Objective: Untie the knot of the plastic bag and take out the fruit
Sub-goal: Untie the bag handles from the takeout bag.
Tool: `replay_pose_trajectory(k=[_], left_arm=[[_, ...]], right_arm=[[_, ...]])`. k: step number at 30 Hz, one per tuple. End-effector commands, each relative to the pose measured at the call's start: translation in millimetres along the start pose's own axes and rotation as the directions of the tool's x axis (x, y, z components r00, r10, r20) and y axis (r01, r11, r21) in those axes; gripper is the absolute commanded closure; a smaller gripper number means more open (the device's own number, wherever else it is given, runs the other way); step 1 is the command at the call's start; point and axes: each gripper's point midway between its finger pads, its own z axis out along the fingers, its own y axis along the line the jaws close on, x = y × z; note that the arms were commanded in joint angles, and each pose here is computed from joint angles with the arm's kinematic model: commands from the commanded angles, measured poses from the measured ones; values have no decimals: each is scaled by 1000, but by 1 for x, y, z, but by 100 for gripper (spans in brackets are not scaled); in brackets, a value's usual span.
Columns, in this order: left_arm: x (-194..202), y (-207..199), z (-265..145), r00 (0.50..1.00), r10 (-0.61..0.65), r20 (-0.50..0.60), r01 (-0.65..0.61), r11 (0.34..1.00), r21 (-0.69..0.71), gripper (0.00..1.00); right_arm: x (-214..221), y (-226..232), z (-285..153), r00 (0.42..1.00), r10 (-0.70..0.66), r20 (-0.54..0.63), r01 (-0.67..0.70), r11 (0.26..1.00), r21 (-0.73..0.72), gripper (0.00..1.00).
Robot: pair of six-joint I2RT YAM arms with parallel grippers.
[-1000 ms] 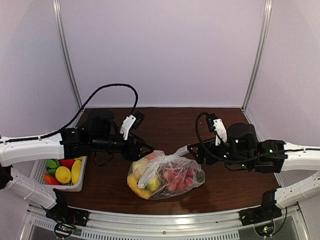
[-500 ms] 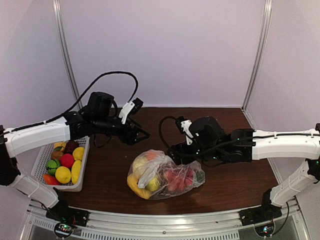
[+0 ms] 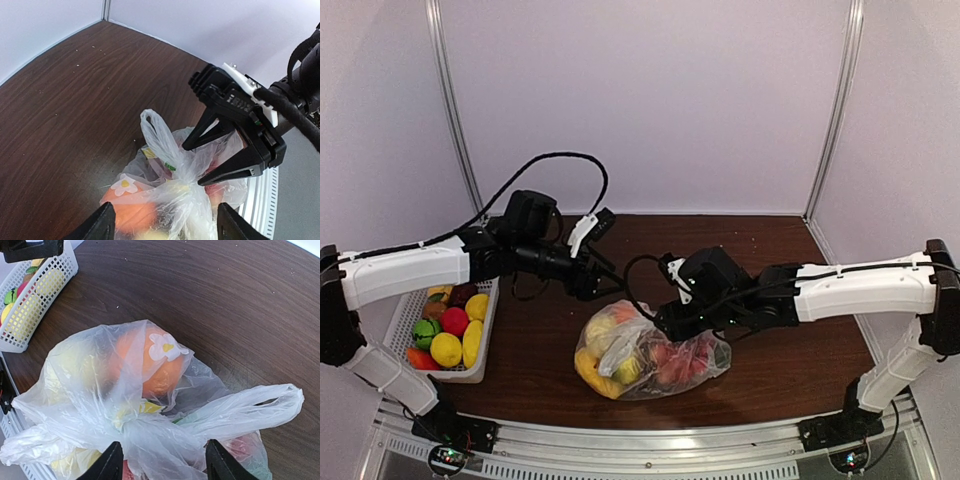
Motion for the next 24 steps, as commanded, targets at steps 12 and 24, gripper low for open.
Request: replay_pose_trajectory(k=[12,24], left_arm=[[29,-13,31,991,47,-126,-39,997,65,39],[46,-23,47,976,82,-201,-70,995,69,42]], right_arm=[[3,5,7,998,51,27,-48,995,-89,100],[-1,5,0,991,102,81,-91,987,-130,100]])
